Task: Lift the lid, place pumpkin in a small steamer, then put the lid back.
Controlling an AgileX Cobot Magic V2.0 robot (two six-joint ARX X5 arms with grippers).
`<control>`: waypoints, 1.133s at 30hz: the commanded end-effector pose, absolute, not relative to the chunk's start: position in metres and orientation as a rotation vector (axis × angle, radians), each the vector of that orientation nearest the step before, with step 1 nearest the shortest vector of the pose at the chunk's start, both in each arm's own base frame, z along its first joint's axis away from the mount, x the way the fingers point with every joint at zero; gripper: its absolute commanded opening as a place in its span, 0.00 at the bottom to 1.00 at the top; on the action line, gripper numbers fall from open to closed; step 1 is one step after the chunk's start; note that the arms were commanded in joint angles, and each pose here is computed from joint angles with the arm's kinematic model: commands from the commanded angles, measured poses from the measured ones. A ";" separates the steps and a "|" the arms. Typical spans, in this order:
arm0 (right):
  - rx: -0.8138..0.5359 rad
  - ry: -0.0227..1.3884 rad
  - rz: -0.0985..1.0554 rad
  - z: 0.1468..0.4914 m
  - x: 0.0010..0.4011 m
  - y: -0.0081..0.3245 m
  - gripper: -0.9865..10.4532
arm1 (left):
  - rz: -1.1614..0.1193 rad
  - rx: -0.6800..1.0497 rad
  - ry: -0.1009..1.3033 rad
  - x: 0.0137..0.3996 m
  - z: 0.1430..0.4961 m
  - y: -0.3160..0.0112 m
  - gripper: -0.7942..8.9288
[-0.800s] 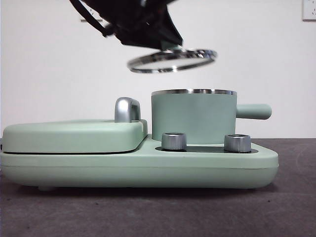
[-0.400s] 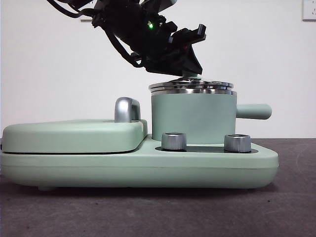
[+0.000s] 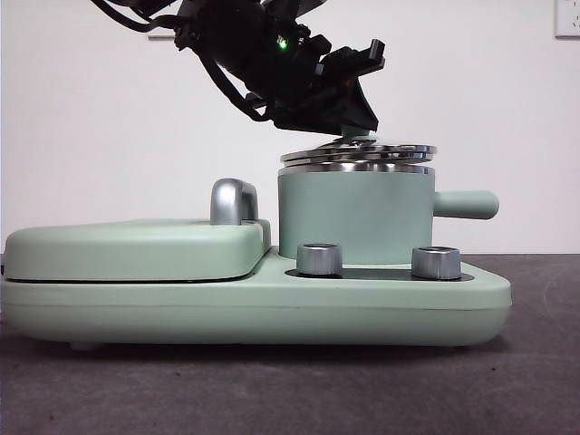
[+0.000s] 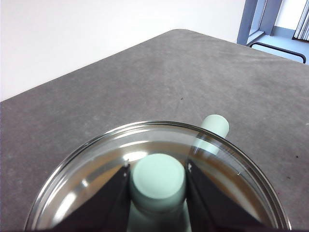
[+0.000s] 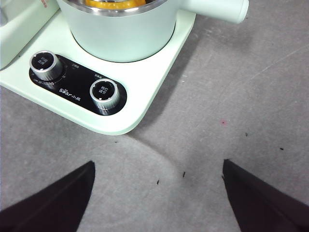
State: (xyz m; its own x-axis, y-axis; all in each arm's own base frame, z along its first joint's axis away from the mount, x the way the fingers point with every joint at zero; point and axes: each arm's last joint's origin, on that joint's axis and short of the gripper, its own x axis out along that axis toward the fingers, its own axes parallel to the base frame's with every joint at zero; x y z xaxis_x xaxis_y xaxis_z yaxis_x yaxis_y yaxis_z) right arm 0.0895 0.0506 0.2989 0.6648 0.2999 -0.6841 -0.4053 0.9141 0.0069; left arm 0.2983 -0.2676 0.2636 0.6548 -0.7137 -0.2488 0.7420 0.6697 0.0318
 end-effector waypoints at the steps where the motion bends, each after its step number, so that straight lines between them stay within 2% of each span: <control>1: -0.137 0.740 0.397 0.301 0.090 0.052 0.44 | -0.843 0.123 0.166 0.299 0.273 -0.276 0.09; 7: -0.136 0.738 0.398 0.301 0.090 0.052 0.44 | -0.845 0.140 0.204 0.298 0.268 -0.276 0.09; 26: -0.137 0.738 0.398 0.301 0.090 0.052 0.44 | -0.828 0.165 0.178 0.299 0.269 -0.276 0.09; 34: -0.137 0.738 0.398 0.301 0.090 0.052 0.44 | -0.827 0.172 0.211 0.299 0.266 -0.276 0.09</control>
